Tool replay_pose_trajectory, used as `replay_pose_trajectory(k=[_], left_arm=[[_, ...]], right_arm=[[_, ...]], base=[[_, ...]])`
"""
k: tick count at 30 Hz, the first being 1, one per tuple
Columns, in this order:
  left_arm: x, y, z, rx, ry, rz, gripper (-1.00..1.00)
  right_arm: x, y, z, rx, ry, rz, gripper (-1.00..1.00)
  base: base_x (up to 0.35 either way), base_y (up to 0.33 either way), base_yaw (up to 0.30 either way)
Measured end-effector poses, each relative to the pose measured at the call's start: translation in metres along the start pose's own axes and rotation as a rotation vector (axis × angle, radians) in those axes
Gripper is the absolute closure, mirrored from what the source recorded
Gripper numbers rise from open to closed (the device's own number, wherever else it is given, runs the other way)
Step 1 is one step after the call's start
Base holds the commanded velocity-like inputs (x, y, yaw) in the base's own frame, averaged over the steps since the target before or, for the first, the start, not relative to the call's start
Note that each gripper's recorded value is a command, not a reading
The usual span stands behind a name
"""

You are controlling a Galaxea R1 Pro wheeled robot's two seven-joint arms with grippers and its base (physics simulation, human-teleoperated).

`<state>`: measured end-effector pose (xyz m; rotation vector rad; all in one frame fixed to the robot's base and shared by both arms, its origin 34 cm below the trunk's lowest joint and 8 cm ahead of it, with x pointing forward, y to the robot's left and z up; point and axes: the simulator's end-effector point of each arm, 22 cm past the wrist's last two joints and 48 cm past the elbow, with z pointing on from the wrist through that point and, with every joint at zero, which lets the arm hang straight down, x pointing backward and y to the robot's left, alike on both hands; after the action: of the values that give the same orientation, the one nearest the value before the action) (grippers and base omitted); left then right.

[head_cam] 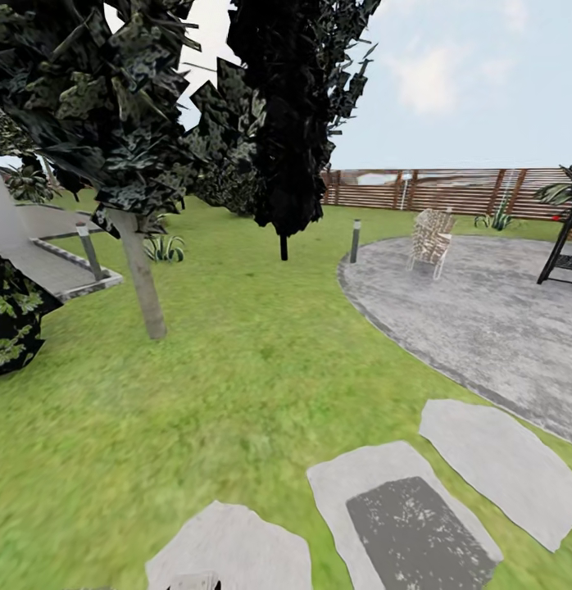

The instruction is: Take the three Easter eggs out of the wicker basket on the lawn in the garden, then place them on the lawn next to a single tree (choose any tree) so that all three eggs are next to the same tree and none are left in the basket.

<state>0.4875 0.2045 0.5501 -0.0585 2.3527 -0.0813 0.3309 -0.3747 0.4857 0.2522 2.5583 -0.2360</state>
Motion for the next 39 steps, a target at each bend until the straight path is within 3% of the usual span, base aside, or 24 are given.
replay_pose_trajectory(k=[19, 31, 39], left_arm=[[0.0, 0.0, 0.0, 0.0, 0.0, -0.001, -1.0], [0.0, -0.001, 0.0, 0.001, 0.001, -0.002, -1.0], [0.01, 0.0, 0.01, 0.001, 0.001, -0.002, -1.0]], right_arm=[[0.0, 0.0, 0.0, 0.0, 0.0, 0.0, -1.0], [0.0, 0.0, 0.0, 0.0, 0.001, 0.0, -1.0], [0.008, 0.002, 0.011, 0.0, 0.0, 0.0, -1.0]], base=[[0.315, 0.0, -0.046], [0.035, 0.0, -0.001], [0.0, 0.0, 0.0]])
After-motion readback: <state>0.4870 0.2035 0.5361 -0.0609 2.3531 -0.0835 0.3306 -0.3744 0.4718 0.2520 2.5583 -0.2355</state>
